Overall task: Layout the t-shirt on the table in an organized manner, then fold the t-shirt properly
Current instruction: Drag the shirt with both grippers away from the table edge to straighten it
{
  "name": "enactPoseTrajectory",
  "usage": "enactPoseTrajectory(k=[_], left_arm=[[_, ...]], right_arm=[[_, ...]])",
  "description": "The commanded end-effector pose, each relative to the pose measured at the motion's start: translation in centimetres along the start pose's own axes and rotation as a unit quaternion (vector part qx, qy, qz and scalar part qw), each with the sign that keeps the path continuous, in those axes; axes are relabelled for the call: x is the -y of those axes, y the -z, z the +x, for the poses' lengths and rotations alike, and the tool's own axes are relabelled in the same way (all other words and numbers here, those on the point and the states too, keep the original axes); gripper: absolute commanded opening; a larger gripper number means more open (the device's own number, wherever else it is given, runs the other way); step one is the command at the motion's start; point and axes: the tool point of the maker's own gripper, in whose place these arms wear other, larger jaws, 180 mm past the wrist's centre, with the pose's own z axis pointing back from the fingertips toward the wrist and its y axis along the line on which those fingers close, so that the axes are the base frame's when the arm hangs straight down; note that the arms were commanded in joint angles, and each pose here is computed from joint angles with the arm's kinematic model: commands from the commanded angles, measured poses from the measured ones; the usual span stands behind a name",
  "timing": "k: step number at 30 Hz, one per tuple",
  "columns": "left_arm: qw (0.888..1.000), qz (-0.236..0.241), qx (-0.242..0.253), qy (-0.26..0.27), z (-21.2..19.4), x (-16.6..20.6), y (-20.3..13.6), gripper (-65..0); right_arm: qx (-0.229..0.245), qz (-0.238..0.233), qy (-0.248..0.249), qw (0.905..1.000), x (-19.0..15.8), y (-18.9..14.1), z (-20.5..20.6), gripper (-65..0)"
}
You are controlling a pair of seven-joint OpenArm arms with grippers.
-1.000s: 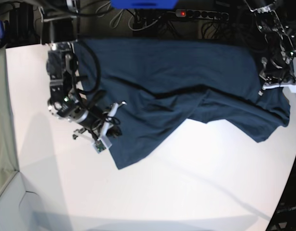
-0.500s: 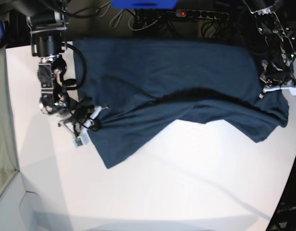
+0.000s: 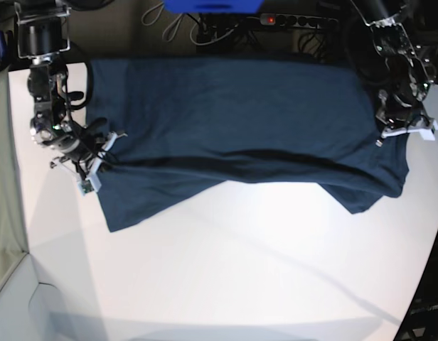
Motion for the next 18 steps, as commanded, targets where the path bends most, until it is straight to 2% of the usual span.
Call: enactPoseTrajectory(k=[1, 6, 10, 13, 15, 18], left_arm=[[0.999, -0.027, 0.039, 0.011, 2.6, 2.0, -0.9, -64.9], [0.994, -0.066, 0.087, 0.033, 4.4, 5.2, -3.9, -64.9], [0.989, -0.102, 0.107, 0.027, 5.8, 7.2, -5.0, -64.9], [0.991, -0.09, 0.095, 0.019, 5.3, 6.7, -3.6, -64.9], [0.995, -0.069, 0.073, 0.004, 4.3, 5.3, -1.9, -64.9], [0.998, -0.045, 0.039, -0.012, 2.4, 3.4, -0.1, -64.9]], right_arm=[[-0.061, -0.019, -0.015, 0.9978, 1.1, -0.2, -2.2, -65.0], [-0.057, -0.022, -0.016, 0.998, 1.4, -0.2, -1.3, -65.0], [-0.013, -0.026, -0.031, 0.9991, 1.1, -1.1, 1.8, -65.0], [0.025, -0.029, -0.045, 0.9982, 0.7, -2.2, 4.5, -65.0], [0.06, -0.026, -0.047, 0.9967, -0.2, -2.8, 7.1, -65.0], [0.086, -0.028, -0.048, 0.9948, -0.2, -3.0, 9.7, -65.0]])
